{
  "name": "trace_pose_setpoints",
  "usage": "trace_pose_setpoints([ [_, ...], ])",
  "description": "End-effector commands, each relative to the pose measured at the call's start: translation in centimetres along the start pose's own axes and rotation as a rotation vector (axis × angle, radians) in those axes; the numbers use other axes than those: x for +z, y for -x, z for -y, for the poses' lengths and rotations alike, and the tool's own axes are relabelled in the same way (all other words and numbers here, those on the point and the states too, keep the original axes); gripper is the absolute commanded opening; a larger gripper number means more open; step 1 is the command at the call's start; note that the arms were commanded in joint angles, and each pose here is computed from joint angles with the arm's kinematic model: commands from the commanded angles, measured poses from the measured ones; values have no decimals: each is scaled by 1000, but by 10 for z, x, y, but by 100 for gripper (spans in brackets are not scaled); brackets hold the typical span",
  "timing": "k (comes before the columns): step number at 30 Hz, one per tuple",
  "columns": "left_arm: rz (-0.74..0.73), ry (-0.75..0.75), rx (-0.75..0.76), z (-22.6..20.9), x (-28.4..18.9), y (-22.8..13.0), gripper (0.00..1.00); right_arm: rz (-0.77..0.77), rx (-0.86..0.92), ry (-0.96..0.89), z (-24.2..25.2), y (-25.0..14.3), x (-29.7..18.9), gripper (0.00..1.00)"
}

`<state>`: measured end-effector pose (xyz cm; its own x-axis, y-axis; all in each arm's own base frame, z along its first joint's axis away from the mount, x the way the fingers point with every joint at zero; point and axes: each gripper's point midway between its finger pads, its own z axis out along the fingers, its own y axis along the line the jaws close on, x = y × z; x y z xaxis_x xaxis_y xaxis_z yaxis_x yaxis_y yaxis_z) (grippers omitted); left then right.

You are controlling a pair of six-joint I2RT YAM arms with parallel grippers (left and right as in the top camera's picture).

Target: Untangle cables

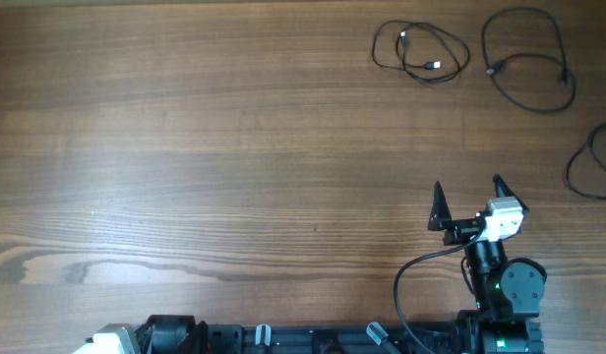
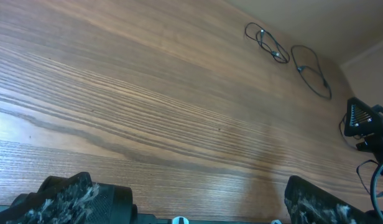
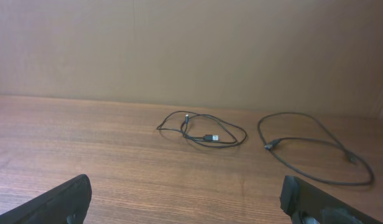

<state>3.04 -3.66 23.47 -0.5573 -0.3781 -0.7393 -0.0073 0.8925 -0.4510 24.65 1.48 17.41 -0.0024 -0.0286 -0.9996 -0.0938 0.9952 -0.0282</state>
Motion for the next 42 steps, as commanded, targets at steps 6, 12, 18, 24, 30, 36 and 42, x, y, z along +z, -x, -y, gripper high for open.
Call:
trace_pose_setpoints([
  [6, 8, 5, -31, -2, 1, 2, 100, 12, -15, -15, 3, 3, -1, 100],
  [12, 8, 6, -49, -2, 1, 1, 100, 12, -15, -15, 3, 3, -1, 100],
  [18, 112, -31, -28, 8, 0, 27, 100, 12, -15, -15, 3, 2, -1, 100],
  [24, 345, 29, -16, 3, -9, 79, 100, 12, -15, -15, 3, 2, -1, 100],
  [30, 439, 1, -8, 8, 13, 107, 100, 12, -15, -15, 3, 2, -1, 100],
  [36, 439, 1, -8, -4, 78, 112, 100, 12, -15, -15, 3, 3, -1, 100],
  [42, 459, -10, -6, -20, 137, 106, 100, 12, -15, -15, 3, 3, -1, 100],
])
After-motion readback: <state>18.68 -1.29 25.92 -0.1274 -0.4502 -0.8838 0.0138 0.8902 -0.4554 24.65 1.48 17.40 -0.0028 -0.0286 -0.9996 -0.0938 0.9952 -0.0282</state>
